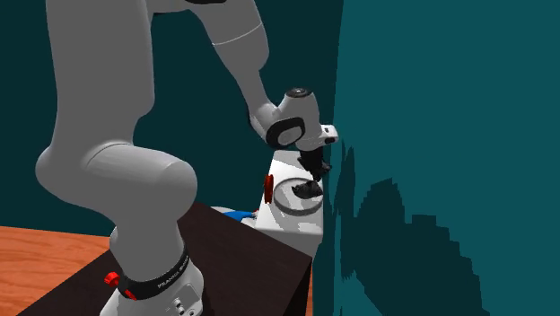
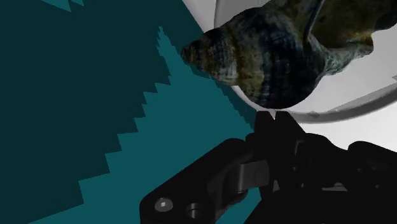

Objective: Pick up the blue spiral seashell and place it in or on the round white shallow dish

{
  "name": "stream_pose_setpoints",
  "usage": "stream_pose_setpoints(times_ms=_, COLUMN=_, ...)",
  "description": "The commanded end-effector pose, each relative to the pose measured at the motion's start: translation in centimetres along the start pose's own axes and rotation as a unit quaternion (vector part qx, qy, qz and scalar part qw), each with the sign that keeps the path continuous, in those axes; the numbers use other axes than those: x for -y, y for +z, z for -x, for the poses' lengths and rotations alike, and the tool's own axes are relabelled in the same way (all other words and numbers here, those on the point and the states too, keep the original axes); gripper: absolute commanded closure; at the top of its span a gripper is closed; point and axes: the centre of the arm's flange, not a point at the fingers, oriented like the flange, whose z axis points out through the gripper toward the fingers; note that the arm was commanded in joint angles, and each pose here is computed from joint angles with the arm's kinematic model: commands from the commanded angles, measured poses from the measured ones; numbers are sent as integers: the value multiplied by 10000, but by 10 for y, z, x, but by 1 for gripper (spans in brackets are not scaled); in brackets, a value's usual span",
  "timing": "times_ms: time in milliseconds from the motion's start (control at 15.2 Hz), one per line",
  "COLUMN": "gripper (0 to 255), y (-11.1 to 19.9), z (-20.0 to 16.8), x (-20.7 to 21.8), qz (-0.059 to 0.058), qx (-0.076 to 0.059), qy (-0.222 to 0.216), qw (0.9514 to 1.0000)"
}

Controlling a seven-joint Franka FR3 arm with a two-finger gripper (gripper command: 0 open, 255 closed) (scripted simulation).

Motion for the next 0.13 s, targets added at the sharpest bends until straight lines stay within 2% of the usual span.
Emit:
stream_pose_setpoints(times_ms=0, gripper=255, y=22, z=22, x=13, qz=-301, qx=864, qy=-23, qw=9958)
stream_pose_setpoints(times_ms=66, gripper=255, y=22, z=22, x=13, qz=-301, qx=864, qy=-23, qw=9958)
